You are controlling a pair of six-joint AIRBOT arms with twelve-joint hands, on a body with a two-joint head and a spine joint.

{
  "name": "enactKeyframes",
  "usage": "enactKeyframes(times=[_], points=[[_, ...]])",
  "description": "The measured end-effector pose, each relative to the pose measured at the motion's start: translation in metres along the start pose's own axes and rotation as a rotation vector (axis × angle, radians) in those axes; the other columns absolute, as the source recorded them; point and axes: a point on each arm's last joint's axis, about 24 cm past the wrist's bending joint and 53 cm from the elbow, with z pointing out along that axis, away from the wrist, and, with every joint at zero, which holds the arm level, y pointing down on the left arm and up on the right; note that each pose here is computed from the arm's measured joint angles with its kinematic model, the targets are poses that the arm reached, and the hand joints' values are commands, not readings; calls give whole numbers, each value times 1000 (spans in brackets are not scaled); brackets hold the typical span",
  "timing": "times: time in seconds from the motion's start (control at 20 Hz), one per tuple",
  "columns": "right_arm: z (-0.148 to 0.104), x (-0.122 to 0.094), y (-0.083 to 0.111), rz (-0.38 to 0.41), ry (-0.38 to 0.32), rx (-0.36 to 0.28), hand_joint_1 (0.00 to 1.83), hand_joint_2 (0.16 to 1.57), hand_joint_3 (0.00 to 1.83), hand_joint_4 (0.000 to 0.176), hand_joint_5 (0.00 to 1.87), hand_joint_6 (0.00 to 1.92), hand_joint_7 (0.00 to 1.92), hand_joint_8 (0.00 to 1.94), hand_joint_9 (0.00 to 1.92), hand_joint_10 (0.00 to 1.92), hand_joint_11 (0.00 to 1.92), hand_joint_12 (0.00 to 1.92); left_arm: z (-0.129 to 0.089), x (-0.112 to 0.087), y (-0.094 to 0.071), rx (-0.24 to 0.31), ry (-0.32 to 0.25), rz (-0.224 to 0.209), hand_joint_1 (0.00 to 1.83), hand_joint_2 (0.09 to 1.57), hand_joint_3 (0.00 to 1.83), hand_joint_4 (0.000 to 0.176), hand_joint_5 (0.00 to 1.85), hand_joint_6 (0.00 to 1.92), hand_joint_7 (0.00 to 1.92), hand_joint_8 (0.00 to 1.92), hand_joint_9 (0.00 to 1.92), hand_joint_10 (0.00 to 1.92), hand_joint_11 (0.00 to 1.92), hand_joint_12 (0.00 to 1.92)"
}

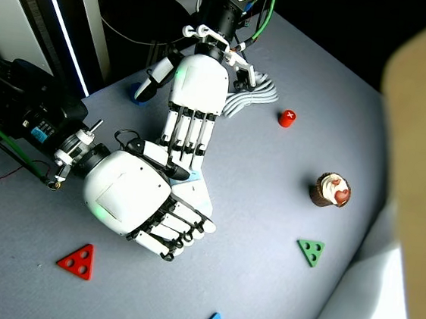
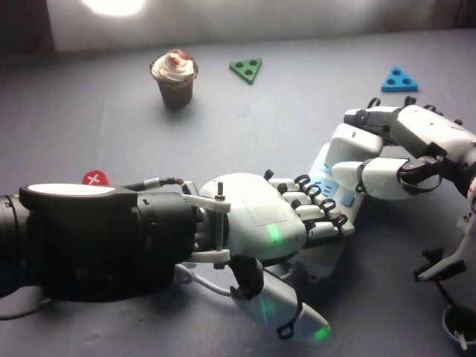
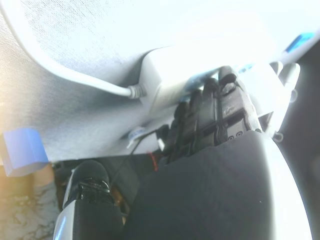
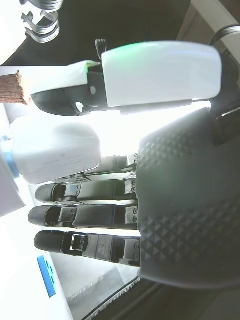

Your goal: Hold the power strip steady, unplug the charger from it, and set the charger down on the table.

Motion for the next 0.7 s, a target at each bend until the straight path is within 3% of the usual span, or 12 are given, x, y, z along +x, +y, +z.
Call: enactKeyframes(times=[0.55,0.65,0.7], points=[[1,6,2,8,26,-11,858,1119,0,0,449,9,531,6,553,5,205,786,0,-1,1,1,-2,-1,0,1063,0,0,66,5,87,3,77,3,45,118],[1,6,3,7,27,-15,959,1096,0,0,610,11,687,12,712,19,317,832,0,-1,1,1,-3,-1,0,1066,0,0,57,0,79,0,70,0,45,118],[1,6,4,9,26,-16,1064,1101,0,0,809,22,866,20,901,46,481,884,0,-1,1,1,-3,0,0,1069,1,0,52,0,78,0,74,2,55,123]])
